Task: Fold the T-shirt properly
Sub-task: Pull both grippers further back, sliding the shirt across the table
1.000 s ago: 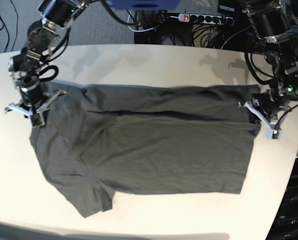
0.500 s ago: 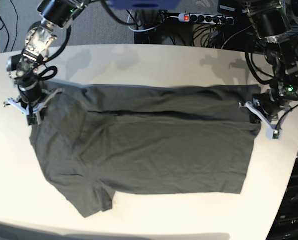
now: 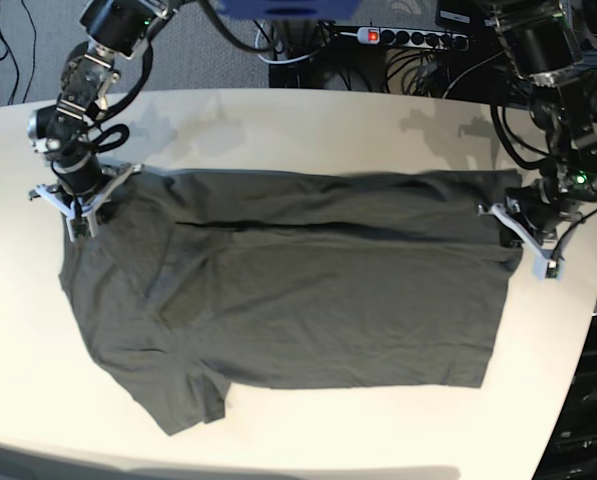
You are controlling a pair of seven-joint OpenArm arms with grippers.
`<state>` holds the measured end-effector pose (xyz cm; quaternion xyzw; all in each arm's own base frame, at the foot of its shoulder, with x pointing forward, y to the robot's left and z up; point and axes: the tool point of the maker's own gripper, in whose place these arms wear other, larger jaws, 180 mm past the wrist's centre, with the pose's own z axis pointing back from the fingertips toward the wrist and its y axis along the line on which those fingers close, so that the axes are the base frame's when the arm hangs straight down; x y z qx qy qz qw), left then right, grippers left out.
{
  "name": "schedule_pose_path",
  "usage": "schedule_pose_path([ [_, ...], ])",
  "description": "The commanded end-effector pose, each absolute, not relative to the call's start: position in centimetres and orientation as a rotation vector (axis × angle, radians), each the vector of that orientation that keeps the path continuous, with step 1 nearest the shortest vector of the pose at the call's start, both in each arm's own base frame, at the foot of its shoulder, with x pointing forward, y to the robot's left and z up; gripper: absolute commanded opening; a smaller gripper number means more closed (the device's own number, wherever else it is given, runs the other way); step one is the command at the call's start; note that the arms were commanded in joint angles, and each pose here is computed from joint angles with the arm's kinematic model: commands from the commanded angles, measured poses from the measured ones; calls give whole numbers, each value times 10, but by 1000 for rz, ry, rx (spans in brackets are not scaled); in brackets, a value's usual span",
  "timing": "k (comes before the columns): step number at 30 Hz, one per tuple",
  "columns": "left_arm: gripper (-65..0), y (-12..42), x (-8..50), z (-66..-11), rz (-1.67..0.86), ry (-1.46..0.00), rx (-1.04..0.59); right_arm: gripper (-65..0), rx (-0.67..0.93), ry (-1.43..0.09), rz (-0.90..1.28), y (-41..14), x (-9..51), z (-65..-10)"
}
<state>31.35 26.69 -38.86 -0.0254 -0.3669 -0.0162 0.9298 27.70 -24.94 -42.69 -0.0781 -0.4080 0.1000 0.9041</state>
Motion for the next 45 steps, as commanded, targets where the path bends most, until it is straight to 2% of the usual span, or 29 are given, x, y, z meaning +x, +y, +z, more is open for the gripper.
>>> schedule_pose_path([
  [1, -624, 268, 323, -376, -48, -795, -48, -643, -177, -883, 206, -254, 284, -416],
  [10, -624, 252, 313, -409, -76, -697, -87, -643, -156, -842, 178, -256, 273, -432],
  [16, -624, 260, 299, -417, -80, -662, -73, -643, -170, -821, 124, -270, 261, -439],
  [37, -624, 286, 262, -432, -99, -574, -19, -643, -164, -723, 129, -270, 214, -462],
  [45, -624, 286, 251, -437, -103, -550, -18, -643, -152, -777, 111, -266, 199, -462],
])
